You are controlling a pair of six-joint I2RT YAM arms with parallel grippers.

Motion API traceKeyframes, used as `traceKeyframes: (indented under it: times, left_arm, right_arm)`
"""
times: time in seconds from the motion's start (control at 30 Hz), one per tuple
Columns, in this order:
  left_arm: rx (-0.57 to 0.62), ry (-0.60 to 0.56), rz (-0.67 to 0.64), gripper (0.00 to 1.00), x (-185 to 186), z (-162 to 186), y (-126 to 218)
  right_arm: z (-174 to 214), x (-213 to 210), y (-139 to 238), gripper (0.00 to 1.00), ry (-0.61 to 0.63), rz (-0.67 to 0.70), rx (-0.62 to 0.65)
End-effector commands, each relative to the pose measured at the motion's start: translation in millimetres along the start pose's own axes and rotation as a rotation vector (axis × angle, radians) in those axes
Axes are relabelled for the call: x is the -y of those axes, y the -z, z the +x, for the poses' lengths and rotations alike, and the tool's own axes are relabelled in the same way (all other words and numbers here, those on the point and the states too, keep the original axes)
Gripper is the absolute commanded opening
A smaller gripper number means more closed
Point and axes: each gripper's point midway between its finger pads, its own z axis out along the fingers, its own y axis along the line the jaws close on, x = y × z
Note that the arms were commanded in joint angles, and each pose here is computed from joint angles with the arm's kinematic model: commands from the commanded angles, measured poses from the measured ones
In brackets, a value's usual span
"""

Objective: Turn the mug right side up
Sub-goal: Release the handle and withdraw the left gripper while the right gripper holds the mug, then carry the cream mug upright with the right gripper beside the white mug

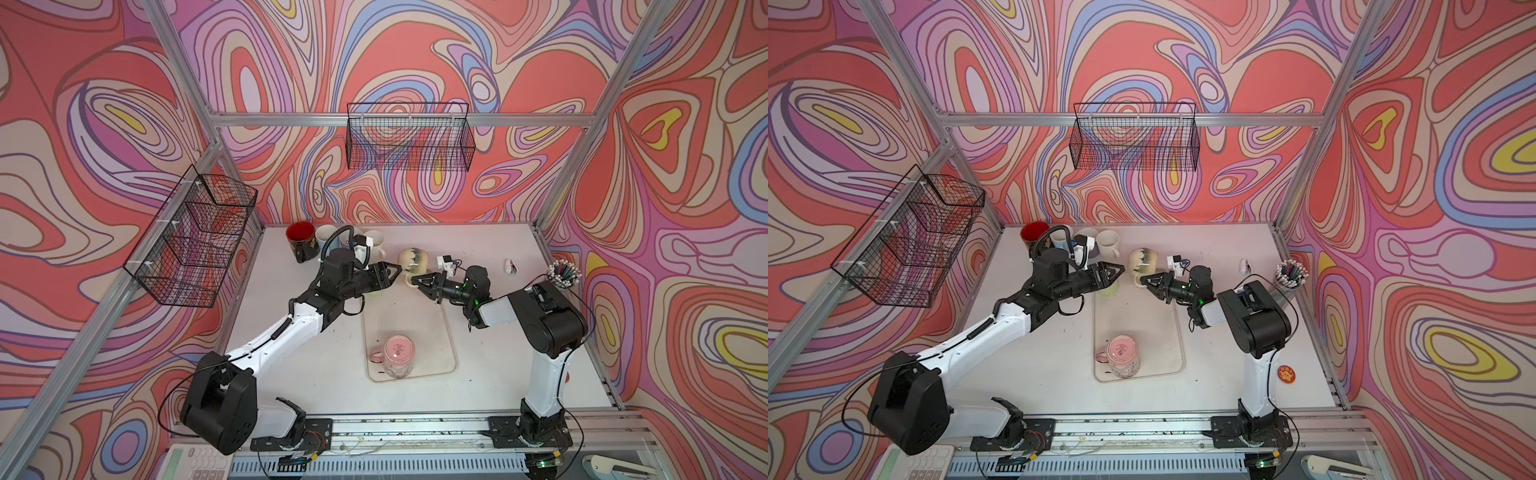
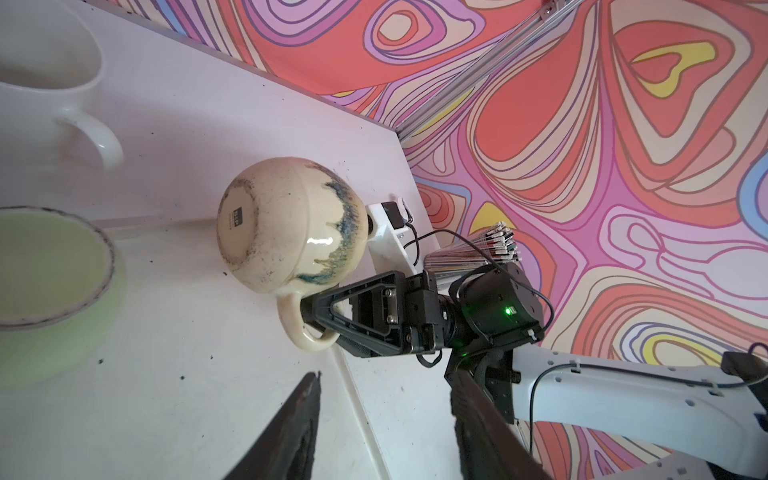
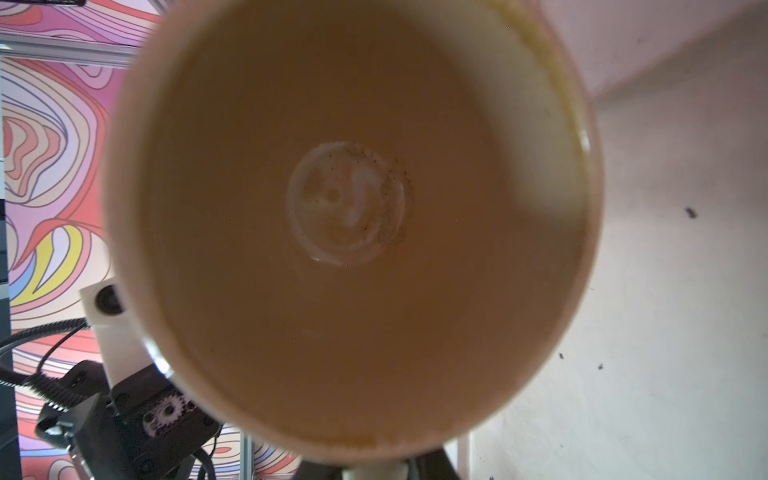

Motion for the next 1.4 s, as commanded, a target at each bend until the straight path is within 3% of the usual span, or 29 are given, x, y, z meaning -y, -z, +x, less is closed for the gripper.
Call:
traceKeyframes:
  times: [0.0, 0.7, 1.13, 1.37]
  left_arm:
    - [0.0, -0.066, -0.076, 0.55, 1.5, -6.0, 19.2]
    - [0.032, -0.323, -0.36, 0.6, -14.9, 7.2, 121.2]
    - [-0.019, -0.364, -0.458, 0.77, -33.7, 22.0, 139.5]
    - [-0.029, -0.367, -0.469, 0.79, -36.5, 26.4, 143.4]
  right_arm:
    - [-19.9, -29.3, -5.0, 0.0, 0.169, -0.048, 0.034]
    - [-83.5, 12.8, -36.1, 0.0, 0.175, 0.129, -0.026]
    - [-109.9, 44.3, -42.1, 0.0, 0.256, 0.414, -0.085]
    - [-123.5, 65.3, -39.7, 0.0, 0.286, 0.546, -0.092]
